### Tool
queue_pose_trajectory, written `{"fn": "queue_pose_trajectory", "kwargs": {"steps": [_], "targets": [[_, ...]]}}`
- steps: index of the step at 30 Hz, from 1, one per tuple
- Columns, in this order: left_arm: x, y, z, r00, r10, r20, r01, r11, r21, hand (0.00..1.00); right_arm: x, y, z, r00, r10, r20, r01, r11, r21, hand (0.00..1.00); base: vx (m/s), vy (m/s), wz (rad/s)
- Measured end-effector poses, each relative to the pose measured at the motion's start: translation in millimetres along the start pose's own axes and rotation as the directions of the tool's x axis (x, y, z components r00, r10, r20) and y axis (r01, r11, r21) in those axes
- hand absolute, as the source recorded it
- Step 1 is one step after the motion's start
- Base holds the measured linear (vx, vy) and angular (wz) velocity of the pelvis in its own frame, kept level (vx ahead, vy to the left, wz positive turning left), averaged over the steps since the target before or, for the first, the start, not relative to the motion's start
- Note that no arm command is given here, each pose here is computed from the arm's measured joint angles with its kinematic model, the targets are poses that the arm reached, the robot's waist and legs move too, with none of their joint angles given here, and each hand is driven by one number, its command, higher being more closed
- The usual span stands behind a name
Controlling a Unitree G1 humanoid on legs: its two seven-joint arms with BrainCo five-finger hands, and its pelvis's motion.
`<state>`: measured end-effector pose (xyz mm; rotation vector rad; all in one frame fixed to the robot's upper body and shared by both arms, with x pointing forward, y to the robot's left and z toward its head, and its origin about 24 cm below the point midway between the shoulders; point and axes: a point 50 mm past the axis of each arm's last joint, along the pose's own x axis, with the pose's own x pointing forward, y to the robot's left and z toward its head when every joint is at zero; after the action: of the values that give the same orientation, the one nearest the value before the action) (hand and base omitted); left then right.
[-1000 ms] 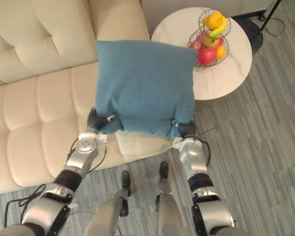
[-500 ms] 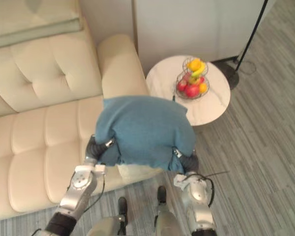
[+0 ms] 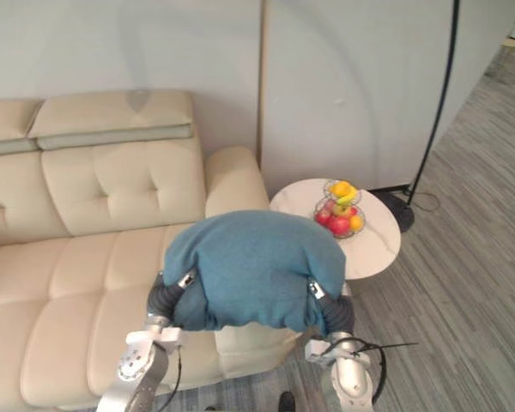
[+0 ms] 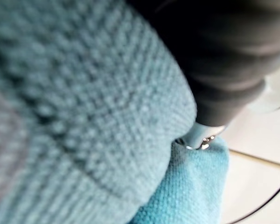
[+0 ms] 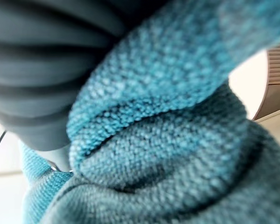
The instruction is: Pick up cushions and gather them together orderly.
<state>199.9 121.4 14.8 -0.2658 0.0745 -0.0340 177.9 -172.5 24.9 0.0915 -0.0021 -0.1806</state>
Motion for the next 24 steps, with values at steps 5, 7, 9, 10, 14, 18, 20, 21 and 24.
{"fn": "queue_pose_trajectory", "kwargs": {"steps": [5,7,9,10,14,18,20,21,24], "targets": [[11.0,-7.8,7.6,0.999,-0.022,0.035,0.023,0.999,-0.028,1.0,36.0,-2.8,14.3,0.995,-0.011,0.094,0.021,0.994,-0.103,1.0,-0.04,0.034,1.11],[11.7,-10.1,8.0,0.999,-0.016,0.041,0.018,0.999,-0.042,1.0,43.1,-3.3,13.7,0.995,-0.01,0.096,0.022,0.992,-0.127,1.0,-0.02,0.15,0.58],[11.6,-9.9,9.4,0.998,-0.004,0.056,0.007,0.999,-0.054,1.0,44.5,-2.6,10.8,0.996,-0.018,0.086,0.029,0.991,-0.131,1.0,-0.01,0.221,0.57],[11.6,-9.6,9.7,0.998,-0.007,0.059,0.01,0.999,-0.053,1.0,44.6,-1.8,10.4,0.996,-0.021,0.085,0.032,0.991,-0.127,1.0,0.0,0.181,0.5],[14.2,-15.1,3.3,0.999,-0.038,0.037,0.039,0.998,-0.043,1.0,44.2,-7.4,5.9,0.995,-0.072,0.069,0.081,0.987,-0.142,1.0,0.06,0.218,0.48],[13.2,-14.0,-15.2,0.998,-0.041,-0.049,0.04,0.999,-0.018,1.0,44.0,-15.2,-7.9,0.994,-0.106,0.001,0.105,0.981,-0.161,1.0,0.11,0.2,0.02],[12.6,-10.7,-16.6,0.997,-0.04,-0.063,0.04,0.999,-0.002,1.0,42.2,-14.3,-13.7,0.993,-0.111,-0.028,0.106,0.982,-0.154,1.0,0.08,0.155,0.1],[12.3,-9.4,-17.1,0.997,-0.042,-0.067,0.042,0.999,0.004,1.0,40.3,-13.9,-15.9,0.993,-0.11,-0.039,0.104,0.983,-0.149,1.0,0.08,0.104,0.29],[11.8,-7.8,-19.3,0.995,-0.058,-0.079,0.059,0.998,0.013,1.0,39.7,-15.5,-16.2,0.994,-0.099,-0.042,0.092,0.983,-0.158,1.0,0.11,0.078,0.17]]}}
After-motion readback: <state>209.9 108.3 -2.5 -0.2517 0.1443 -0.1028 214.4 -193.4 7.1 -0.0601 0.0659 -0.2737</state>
